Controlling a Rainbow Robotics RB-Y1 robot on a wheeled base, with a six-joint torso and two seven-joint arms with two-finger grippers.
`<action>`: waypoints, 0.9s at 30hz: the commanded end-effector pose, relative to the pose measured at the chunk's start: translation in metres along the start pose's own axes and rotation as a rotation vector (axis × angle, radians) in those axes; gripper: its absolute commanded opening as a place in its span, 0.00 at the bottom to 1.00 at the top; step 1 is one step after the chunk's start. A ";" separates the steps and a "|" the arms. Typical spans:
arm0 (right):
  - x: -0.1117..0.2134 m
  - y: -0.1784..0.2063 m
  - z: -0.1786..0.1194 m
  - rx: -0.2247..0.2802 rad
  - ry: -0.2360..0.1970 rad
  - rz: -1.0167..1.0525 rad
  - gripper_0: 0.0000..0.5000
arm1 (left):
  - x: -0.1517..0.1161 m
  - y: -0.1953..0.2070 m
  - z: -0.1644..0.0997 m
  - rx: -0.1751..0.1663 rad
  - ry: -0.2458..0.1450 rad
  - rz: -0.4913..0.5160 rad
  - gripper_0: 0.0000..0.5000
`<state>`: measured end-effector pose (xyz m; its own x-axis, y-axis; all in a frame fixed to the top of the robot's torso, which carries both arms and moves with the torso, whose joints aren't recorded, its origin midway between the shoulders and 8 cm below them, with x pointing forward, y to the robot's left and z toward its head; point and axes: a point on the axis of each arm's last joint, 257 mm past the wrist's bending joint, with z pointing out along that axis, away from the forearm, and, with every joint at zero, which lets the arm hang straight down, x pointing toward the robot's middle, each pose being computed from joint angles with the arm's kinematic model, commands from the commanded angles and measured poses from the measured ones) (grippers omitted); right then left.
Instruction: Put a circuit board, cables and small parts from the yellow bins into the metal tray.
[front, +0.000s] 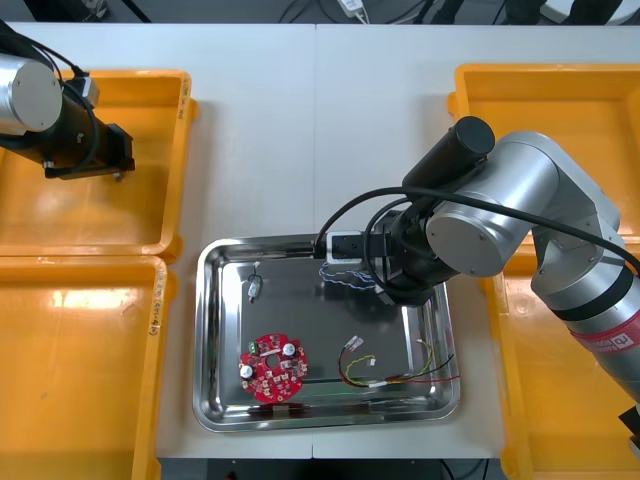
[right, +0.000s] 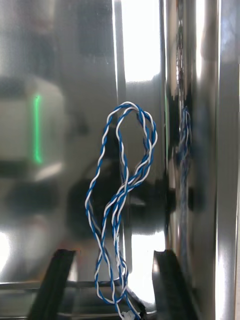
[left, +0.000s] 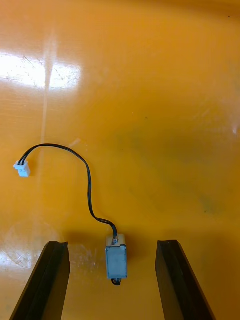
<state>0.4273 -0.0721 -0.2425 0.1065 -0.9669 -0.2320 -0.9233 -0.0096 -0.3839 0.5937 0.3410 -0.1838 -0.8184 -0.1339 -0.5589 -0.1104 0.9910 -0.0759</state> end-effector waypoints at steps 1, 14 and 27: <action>-0.003 -0.003 -0.005 0.026 -0.007 -0.048 1.00 | -0.017 -0.010 -0.009 0.011 -0.040 0.105 1.00; 0.006 -0.012 -0.038 0.009 0.013 -0.009 1.00 | -0.009 -0.008 0.000 0.020 -0.039 0.107 1.00; 0.018 -0.042 -0.100 0.077 0.025 0.137 1.00 | 0.010 -0.005 0.013 0.027 -0.013 0.109 1.00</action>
<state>0.4182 -0.1171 -0.1855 0.0183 -0.9797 -0.1999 -0.9348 0.0542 -0.3510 0.5959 0.3362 -0.1908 -0.8103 -0.1364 -0.5699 -0.0972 0.9903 -0.0989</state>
